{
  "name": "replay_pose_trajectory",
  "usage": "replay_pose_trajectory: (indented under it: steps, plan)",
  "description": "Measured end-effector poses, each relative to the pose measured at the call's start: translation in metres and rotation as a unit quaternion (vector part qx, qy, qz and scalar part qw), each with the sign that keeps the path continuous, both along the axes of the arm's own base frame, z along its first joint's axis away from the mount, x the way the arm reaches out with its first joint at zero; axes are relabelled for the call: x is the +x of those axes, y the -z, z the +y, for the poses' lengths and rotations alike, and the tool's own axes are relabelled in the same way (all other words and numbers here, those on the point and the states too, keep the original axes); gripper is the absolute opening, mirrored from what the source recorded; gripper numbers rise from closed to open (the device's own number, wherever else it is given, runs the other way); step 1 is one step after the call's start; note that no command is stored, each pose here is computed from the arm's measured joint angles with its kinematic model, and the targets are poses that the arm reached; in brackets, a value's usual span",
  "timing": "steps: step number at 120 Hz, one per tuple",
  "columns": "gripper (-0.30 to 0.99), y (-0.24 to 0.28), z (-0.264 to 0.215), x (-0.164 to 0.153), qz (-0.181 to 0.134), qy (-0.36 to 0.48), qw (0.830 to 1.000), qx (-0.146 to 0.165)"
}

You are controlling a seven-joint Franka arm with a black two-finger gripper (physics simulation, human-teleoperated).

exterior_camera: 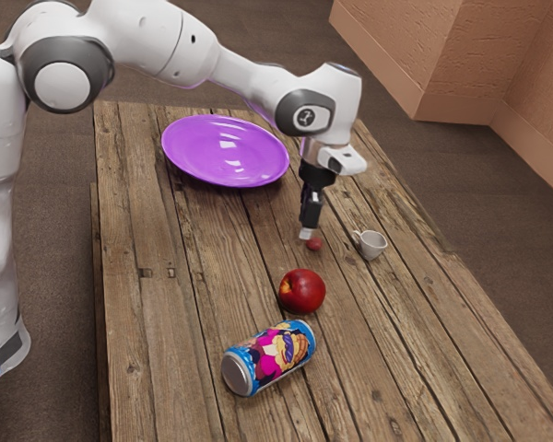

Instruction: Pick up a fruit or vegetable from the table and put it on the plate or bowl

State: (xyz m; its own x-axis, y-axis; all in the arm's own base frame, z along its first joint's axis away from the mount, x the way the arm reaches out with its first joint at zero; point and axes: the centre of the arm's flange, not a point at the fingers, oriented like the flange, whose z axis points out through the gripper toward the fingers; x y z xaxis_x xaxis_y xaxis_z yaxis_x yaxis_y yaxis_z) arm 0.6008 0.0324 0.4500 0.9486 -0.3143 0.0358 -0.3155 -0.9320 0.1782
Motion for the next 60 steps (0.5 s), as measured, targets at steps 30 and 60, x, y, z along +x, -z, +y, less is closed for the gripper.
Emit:
replay_pose_trajectory:
  steps: [30, 60]
  plan:
    - [0.50, 0.012, 0.013, 0.001, 0.002, 0.017, 1.000, 0.001]
    - [0.49, 0.021, -0.004, 0.008, -0.009, 0.044, 0.999, -0.004]
